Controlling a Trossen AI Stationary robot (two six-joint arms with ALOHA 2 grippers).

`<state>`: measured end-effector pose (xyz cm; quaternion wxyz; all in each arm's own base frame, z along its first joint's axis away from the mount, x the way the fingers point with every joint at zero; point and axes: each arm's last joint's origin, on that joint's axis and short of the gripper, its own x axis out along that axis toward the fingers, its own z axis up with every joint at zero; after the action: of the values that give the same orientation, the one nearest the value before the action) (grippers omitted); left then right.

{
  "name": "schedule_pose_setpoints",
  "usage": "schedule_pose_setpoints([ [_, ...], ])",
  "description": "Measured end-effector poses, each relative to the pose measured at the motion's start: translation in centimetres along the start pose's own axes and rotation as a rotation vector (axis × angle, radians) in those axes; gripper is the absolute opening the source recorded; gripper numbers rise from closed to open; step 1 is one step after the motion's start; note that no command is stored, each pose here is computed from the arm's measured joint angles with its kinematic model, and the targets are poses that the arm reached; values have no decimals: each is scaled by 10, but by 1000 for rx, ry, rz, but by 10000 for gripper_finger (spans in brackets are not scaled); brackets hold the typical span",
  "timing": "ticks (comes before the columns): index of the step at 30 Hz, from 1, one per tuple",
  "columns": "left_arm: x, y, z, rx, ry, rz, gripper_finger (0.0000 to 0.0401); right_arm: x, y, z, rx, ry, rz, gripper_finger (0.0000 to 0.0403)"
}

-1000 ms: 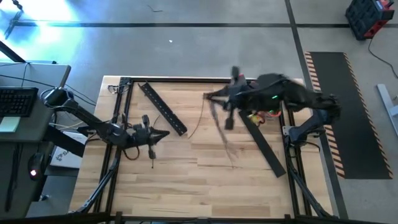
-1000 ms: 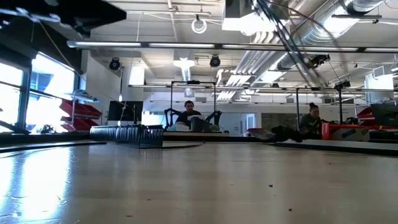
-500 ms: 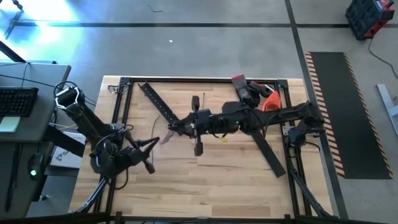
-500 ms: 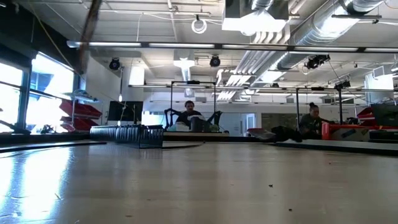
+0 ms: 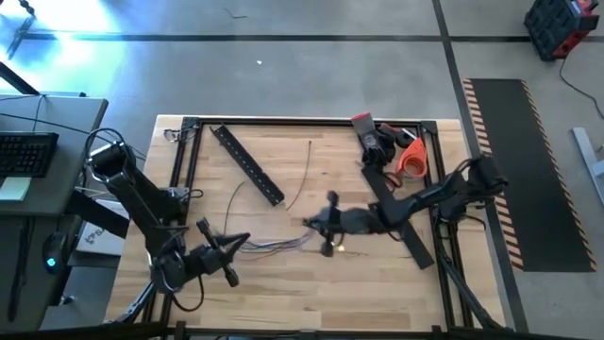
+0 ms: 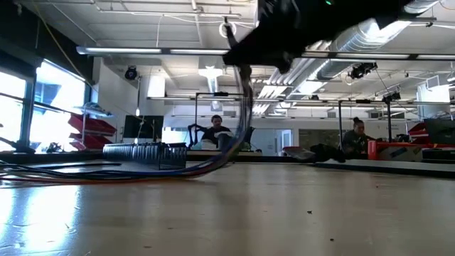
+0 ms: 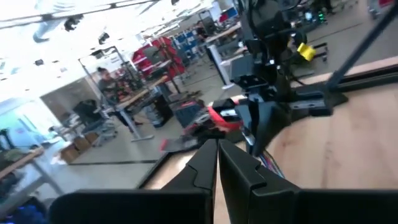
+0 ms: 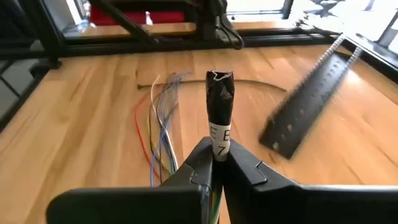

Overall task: Ziptie cables
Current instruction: Put the colored cables in the center of the table

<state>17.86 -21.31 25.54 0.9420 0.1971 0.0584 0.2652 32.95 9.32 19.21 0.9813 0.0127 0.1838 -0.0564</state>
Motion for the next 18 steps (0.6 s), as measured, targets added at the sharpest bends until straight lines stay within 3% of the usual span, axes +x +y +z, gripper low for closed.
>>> schedule_pose_setpoints([
  [6, 5, -17, -13, -148, 6, -3, 0, -25, 7, -63, 76, 51, -91, 5],
  [11, 14, -25, -22, -196, 17, 24, 0, -42, 6, -96, 130, 106, -117, 10],
  [18, 35, -17, -21, -358, 32, 97, 2, -57, 13, -114, 135, 139, -112, 9],
])
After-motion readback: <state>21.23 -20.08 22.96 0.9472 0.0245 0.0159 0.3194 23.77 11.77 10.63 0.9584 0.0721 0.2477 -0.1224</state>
